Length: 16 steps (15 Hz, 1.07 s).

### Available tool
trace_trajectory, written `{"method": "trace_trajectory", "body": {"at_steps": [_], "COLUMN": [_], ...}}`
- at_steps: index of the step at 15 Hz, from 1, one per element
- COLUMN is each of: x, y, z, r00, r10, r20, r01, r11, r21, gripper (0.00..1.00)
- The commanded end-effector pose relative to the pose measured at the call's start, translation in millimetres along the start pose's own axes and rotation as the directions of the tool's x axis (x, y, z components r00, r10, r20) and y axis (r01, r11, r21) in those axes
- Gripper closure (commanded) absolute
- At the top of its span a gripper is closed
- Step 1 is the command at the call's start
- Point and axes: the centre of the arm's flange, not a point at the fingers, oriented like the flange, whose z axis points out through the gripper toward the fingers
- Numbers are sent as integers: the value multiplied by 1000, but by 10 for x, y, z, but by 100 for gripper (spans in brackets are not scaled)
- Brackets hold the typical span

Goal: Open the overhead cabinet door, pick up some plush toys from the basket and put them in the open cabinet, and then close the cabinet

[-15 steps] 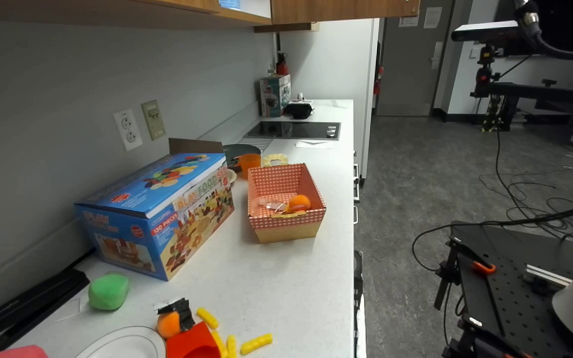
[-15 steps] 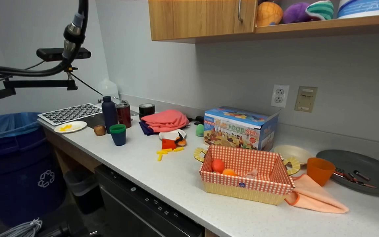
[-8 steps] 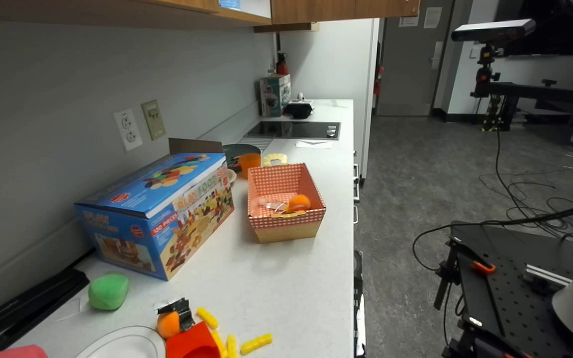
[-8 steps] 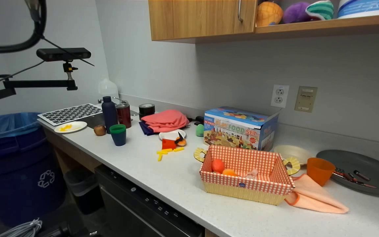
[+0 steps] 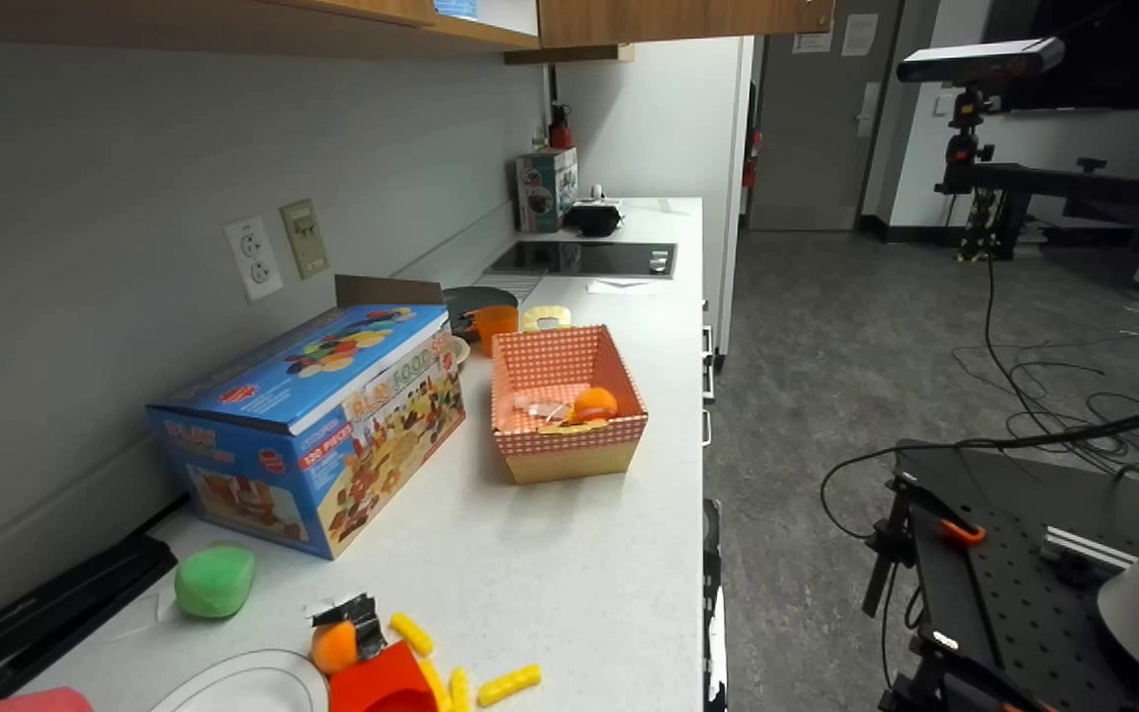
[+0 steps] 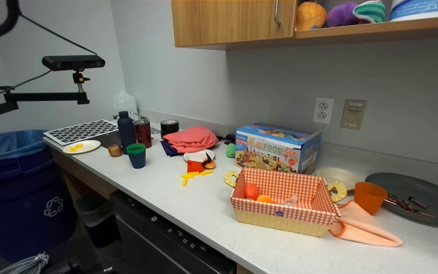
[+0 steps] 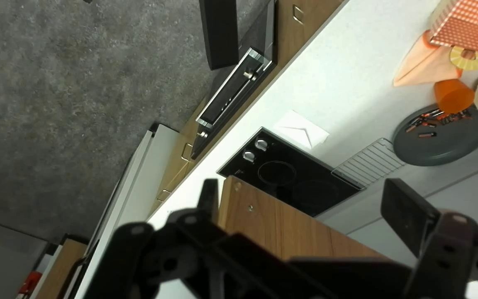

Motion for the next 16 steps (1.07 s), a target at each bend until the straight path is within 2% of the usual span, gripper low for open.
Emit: {"method": "trace_trajectory", "body": {"at_steps": [1,4,7,12,14,16], "x": [3,14,282,641,769,891], "y": [-11,-40,-27,273,422,517], "z": [-1,8,96,492,616,720], "r00": [1000,1000,996,968,961,956], "r10": [-2,-6,88,242,268,286], "r20": [0,1,-24,-64,-76,-71], "r01": [2,6,-87,-238,-262,-276], "r11": [1000,1000,995,969,962,954], "r21": [0,-1,39,57,73,120], "gripper": [0,0,0,0,0,0]}}
